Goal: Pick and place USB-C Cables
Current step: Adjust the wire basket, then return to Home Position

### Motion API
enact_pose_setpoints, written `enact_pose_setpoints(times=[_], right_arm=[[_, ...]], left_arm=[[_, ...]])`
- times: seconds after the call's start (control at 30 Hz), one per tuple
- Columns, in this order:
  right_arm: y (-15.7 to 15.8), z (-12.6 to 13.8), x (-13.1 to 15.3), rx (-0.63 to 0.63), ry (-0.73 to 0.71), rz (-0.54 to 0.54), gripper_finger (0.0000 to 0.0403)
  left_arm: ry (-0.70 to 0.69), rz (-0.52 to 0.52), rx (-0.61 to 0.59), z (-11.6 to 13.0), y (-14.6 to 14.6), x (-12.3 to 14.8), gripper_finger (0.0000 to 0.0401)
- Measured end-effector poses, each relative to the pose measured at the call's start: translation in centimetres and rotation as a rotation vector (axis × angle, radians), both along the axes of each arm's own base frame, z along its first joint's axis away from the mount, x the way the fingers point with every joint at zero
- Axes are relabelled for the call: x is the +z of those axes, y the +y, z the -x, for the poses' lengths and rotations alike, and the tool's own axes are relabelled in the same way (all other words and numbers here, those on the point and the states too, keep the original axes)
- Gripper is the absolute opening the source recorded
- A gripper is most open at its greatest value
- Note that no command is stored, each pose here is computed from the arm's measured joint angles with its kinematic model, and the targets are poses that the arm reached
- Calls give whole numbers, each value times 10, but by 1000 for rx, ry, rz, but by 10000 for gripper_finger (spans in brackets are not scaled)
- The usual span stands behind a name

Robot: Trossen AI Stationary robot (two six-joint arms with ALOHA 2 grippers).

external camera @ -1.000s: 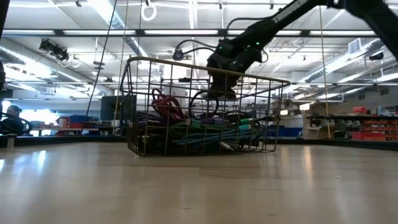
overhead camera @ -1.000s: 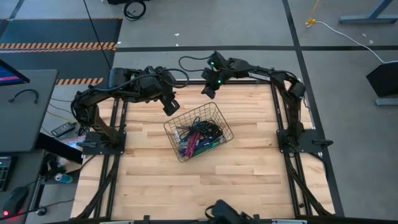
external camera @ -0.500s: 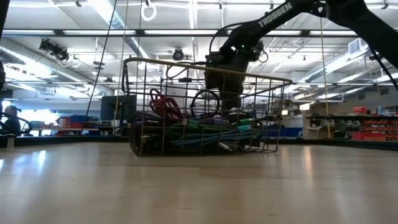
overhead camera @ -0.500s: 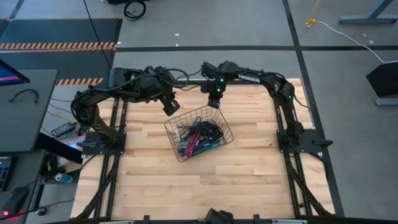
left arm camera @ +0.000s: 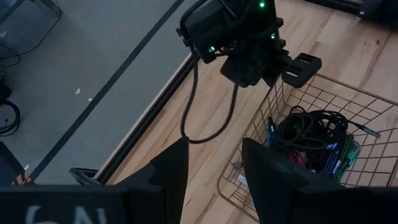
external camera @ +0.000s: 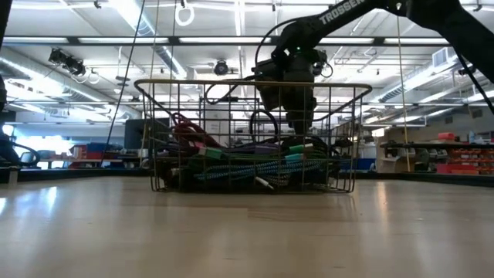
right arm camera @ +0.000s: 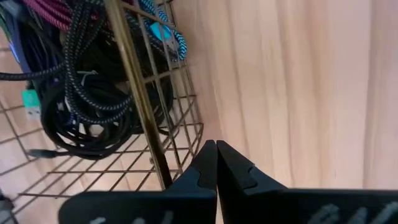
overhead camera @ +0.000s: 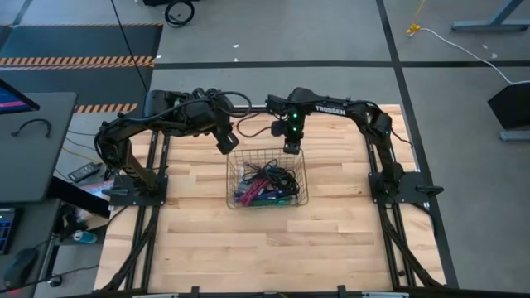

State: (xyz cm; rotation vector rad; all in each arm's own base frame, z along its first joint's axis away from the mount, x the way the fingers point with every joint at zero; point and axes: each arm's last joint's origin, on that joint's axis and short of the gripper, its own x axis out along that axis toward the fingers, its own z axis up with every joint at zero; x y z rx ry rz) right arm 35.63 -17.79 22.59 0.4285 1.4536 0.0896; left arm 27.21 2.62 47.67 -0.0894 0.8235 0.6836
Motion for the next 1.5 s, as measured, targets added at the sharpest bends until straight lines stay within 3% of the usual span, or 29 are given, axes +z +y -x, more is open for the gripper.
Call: enact_pose_setpoints(times=[0.27,0.53,0.7,0.97,1.2,1.43,1.5], right_arm=[[6,1,7,27,54,155,0],[8,32,71,-85,-40,308,0],[31,76,138,-188,-170,451,0],[83,176,230,-363,-523,577,0],[125,251,263,-448,-754,597,0],[152,301,273,-465,-904,608,0],[157,313,274,-470,-936,616,0]], left_arm=[[24,1,1,2,0,-1,155],[10,23,24,2,-1,-2,155],[8,24,22,2,-2,-2,155],[55,-33,-28,2,-2,-1,155],[69,-64,-78,9,-4,3,135],[89,-84,-108,35,-5,4,18],[75,-66,-82,49,-6,2,9]])
